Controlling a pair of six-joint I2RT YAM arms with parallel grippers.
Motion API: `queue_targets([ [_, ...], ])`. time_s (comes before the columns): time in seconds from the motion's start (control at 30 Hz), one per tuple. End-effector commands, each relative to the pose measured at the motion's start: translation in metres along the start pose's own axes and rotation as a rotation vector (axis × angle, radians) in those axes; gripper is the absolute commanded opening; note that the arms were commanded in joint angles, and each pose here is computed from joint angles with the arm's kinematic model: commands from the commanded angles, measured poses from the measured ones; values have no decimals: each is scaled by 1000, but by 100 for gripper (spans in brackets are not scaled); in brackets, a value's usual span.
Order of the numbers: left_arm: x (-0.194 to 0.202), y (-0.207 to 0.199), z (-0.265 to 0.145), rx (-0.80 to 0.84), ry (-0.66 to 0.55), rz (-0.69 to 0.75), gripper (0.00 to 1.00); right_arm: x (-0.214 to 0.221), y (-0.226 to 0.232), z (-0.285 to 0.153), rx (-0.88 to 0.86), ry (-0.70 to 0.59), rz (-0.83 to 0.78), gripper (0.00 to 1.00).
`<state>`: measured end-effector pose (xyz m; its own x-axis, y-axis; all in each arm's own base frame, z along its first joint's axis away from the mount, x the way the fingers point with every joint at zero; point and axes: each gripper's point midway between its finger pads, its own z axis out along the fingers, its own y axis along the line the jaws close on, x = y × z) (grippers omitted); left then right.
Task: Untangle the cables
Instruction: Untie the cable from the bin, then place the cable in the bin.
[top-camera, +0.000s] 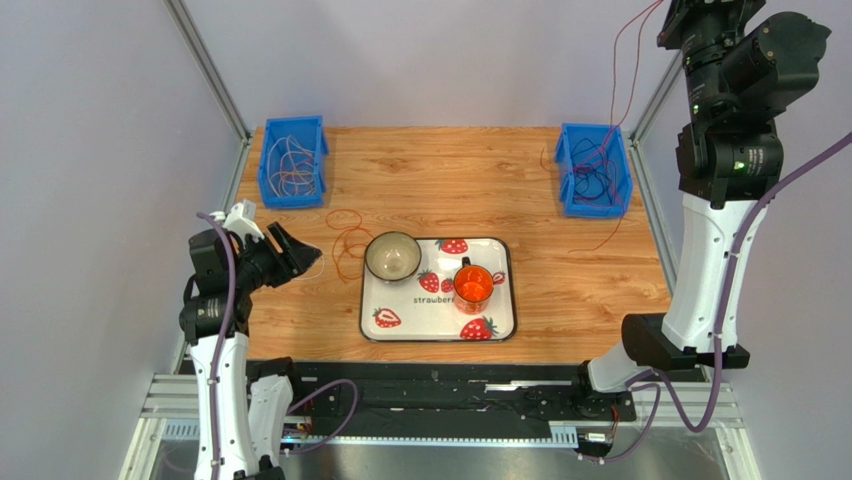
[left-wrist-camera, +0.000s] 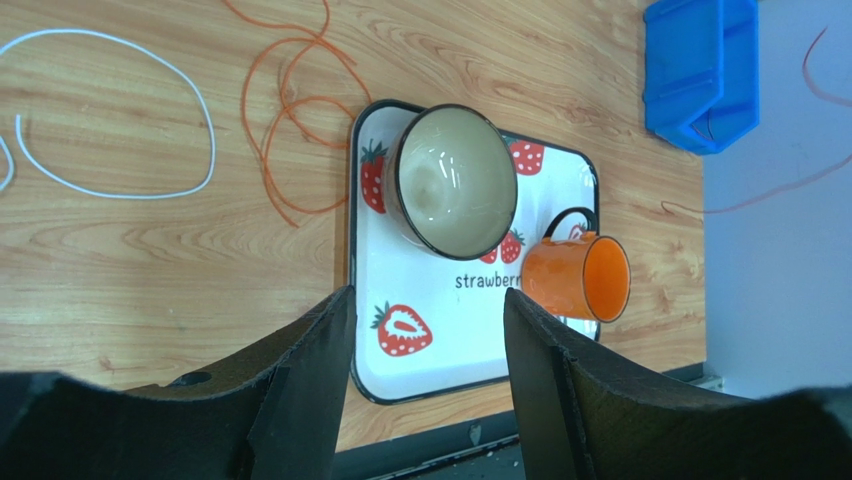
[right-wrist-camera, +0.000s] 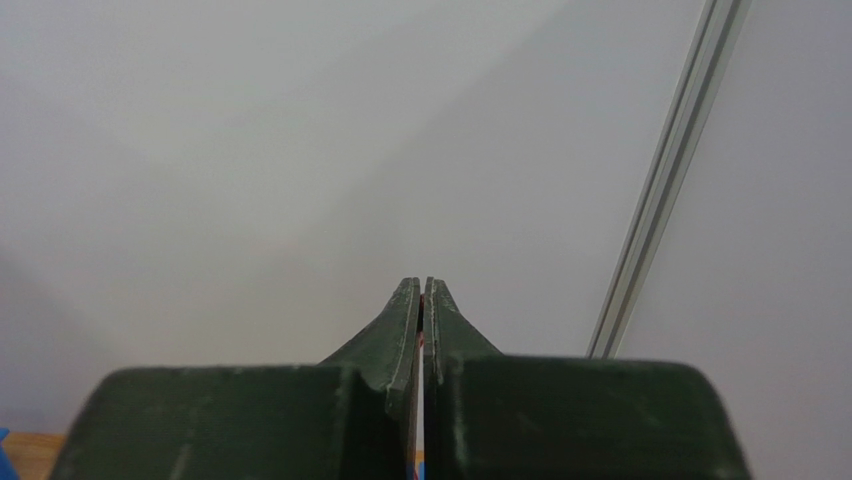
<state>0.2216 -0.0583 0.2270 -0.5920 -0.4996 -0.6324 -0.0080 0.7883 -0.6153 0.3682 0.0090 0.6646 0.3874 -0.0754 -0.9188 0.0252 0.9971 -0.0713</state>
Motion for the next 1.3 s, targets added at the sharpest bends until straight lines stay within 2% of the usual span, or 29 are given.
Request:
queue_targets([
  [0.0, 2, -1, -1, 16, -3, 61, 65, -25, -11, -2, -25, -81, 69, 0],
  [0.27, 3, -1, 3, 19, 13, 60, 65, -19, -37, 20, -77, -112, 131, 0],
  [0.53, 0, 0, 0, 6, -11, 67, 63, 1, -41, 51, -142, -138, 163, 0],
  [0.87, 0, -1, -1, 8, -18, 72, 61, -24, -59, 68, -140, -322, 152, 0],
  [1.03, 0, -1, -2, 8, -22, 71, 60, -24, -76, 74, -151, -366, 235, 0],
  [1.27, 0, -4, -3, 19, -29, 82, 59, 46, -89, 102, -145, -220, 255, 0],
])
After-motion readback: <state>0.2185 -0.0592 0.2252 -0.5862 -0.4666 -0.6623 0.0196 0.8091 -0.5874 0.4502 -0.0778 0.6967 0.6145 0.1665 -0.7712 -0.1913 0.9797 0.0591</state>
